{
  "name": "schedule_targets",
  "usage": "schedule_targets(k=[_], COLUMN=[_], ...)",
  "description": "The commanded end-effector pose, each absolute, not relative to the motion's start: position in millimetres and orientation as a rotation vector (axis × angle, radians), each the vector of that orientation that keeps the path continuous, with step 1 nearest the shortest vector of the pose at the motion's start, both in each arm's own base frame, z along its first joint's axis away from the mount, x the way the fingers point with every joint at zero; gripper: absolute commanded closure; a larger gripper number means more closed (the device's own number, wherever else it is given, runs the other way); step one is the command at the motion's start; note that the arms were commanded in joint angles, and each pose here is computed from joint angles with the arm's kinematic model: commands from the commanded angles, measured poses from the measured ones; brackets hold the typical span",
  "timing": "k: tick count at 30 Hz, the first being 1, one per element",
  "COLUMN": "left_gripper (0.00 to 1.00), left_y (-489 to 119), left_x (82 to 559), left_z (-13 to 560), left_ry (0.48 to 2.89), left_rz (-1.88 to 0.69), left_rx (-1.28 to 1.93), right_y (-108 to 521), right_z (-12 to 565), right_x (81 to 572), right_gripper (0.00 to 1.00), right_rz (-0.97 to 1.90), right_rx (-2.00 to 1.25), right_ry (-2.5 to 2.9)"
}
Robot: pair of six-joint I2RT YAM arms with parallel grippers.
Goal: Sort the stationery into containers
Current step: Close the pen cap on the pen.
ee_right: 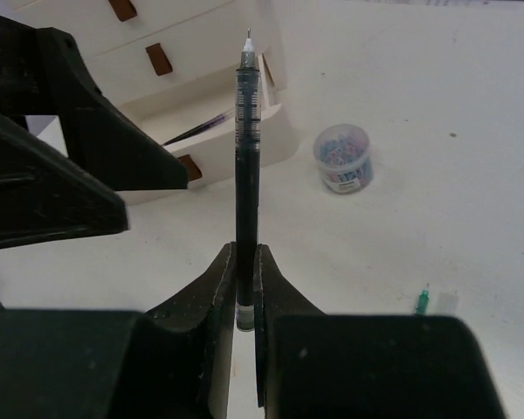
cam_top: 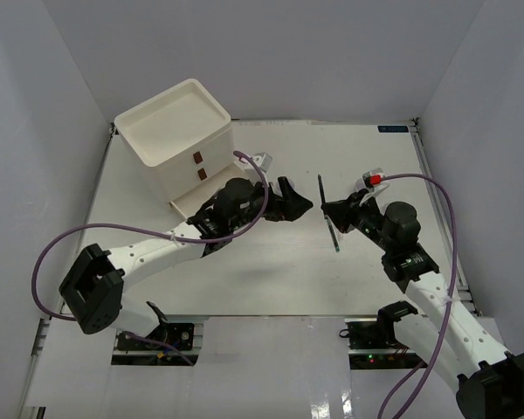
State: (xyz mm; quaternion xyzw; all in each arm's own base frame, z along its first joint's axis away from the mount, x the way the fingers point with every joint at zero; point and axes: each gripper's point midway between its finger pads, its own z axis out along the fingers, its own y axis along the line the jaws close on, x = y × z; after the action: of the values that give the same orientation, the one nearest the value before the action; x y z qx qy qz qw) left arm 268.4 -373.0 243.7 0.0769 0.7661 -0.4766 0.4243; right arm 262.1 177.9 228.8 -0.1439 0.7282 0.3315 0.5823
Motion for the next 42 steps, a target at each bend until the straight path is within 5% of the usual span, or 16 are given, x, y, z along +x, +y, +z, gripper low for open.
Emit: schedule_targets(k=[1, 9, 17, 26, 36, 42], left_gripper=[0.02, 0.07, 0.26, 0.34, 0.57, 0.82], left_y=[-385.9, -420.1, -433.3, -430.8, -426.4, -422.7], left_x=[286.4, 297.0, 291.2, 285.1, 277.3, 276.5], left_z=[292.0, 293.4, 269.0, 254.7, 249.4, 258.4], left_ry=[1.728, 1.668, 1.721, 1.738, 1.721, 1.676], left_rz=[-1.181, -1.132, -1.119, -1.125, -1.144, -1.137], left_rx=[0.089, 0.090, 0.120, 0.125, 0.138, 0.161], right_y=[191.5, 196.2, 195.2, 193.4, 191.9, 193.0], right_z=[251.0, 246.2, 245.9, 253.9, 253.6, 247.9], right_x=[253.1, 245.7, 244.7, 245.1, 243.6, 243.0], right_gripper=[0.92, 0.92, 0.92, 0.92, 0.92, 0.92], right_rz=[0.868, 0.922, 0.941, 0.959, 0.982, 0.990], right_rx=[-0.388, -0.393, -0.356, -0.311, -0.268, -0.270], right_ry=[1.593, 1.586, 1.582, 1.553, 1.545, 1.565])
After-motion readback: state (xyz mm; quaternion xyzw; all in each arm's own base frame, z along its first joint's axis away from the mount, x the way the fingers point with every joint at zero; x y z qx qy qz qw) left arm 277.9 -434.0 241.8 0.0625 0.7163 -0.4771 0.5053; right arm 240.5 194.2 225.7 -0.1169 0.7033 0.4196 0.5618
